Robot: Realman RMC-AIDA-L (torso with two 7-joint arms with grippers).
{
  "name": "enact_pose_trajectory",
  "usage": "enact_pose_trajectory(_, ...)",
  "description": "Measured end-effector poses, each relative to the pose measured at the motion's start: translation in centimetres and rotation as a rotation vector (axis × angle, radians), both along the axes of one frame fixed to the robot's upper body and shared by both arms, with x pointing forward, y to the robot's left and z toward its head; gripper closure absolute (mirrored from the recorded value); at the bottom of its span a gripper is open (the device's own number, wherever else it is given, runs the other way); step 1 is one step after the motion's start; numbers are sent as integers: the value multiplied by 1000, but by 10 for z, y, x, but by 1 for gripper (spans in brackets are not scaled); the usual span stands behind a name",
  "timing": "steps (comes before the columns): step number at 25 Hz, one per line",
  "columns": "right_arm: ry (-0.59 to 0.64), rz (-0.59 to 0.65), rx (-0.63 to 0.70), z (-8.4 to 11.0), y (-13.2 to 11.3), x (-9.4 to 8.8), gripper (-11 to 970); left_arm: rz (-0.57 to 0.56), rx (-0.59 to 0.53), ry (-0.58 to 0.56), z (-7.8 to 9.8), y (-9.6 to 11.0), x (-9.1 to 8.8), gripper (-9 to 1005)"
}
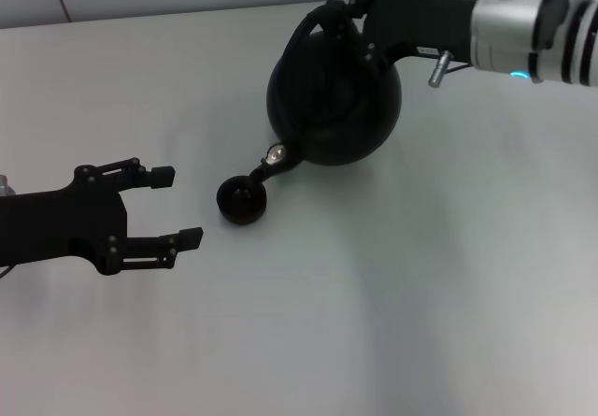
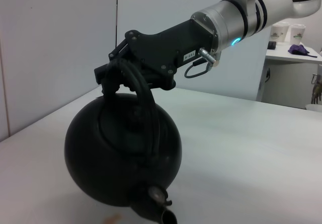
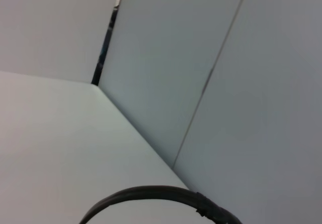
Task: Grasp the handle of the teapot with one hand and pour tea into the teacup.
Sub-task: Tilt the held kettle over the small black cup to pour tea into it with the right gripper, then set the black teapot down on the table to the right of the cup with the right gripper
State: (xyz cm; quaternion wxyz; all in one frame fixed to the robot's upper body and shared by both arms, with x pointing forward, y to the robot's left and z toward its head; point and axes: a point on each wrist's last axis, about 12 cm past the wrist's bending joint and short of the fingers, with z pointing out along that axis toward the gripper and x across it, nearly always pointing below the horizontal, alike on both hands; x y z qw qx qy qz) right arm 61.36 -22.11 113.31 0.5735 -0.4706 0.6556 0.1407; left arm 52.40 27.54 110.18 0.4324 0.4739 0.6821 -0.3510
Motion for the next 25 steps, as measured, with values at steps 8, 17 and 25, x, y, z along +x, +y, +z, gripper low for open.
enact_pose_trajectory(8,-6,-67,98,4,-15,-3,847,-5,-2,1,0,0,-1,137)
enact_pose_trajectory(17,9,-134,240,3,-29,-11,848,-4,3,-8,2,1,-1,137)
enact_pose_trajectory(25,34,-196,318,-2,-43,-17,848,-4,8,-18,4,1,1,137)
